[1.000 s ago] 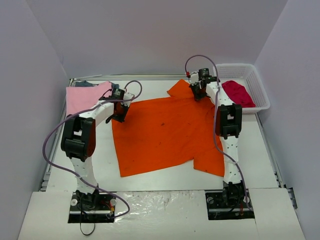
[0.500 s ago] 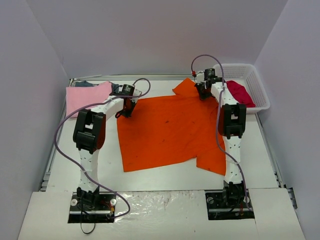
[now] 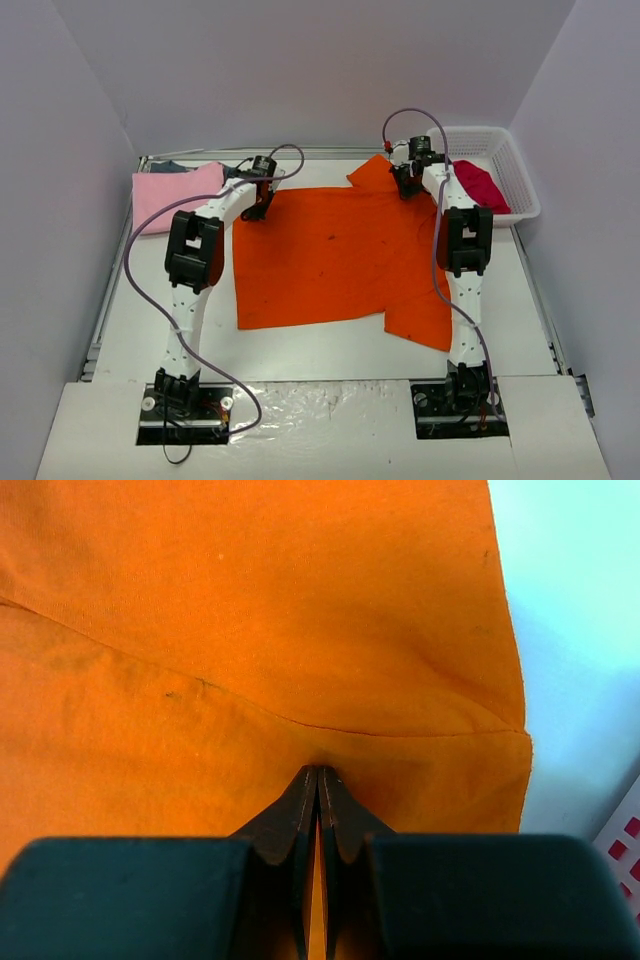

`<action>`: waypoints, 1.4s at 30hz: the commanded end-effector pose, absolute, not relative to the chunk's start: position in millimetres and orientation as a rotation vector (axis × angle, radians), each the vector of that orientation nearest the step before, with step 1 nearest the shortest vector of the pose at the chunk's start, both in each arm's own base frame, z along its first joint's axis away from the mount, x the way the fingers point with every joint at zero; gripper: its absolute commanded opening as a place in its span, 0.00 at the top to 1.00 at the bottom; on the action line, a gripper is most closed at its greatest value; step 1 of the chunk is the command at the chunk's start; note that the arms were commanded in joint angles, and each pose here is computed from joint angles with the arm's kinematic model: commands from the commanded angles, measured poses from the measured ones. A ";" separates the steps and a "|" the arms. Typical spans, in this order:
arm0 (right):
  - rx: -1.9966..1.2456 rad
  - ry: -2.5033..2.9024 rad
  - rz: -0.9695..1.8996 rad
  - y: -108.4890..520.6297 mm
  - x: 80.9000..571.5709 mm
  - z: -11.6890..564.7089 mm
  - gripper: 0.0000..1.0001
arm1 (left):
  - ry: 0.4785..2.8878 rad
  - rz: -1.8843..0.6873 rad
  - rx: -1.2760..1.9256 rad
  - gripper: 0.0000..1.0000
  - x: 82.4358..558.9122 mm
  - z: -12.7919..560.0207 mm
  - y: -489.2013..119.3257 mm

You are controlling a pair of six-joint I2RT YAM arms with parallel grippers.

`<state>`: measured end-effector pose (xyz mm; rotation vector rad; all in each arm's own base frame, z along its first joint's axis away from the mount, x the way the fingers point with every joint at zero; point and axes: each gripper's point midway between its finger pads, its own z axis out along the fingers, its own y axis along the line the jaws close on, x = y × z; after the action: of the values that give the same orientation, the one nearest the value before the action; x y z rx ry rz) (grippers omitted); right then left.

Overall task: Fold and stack the t-shirts
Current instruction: Flatten out the tshirt

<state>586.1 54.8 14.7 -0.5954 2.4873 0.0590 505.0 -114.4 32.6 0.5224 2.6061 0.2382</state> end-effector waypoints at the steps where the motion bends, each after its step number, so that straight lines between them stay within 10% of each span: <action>1: -0.590 2.661 0.092 45.4 553.5 -23.5 1.00 | 2.646 0.301 0.441 0.98 513.0 37.9 -90.0; 33: -0.569 2.300 -0.019 108.1 637.9 41.1 0.98 | 2.382 0.391 0.409 0.97 624.2 76.5 -76.5; 42: -0.519 2.102 -0.143 97.8 621.7 149.3 1.00 | 2.242 0.428 0.332 0.98 602.1 185.0 -67.7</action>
<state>608.5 98.5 40.5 -0.5758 2.3313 -0.0670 603.1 -76.8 60.7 0.4327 2.4465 0.3984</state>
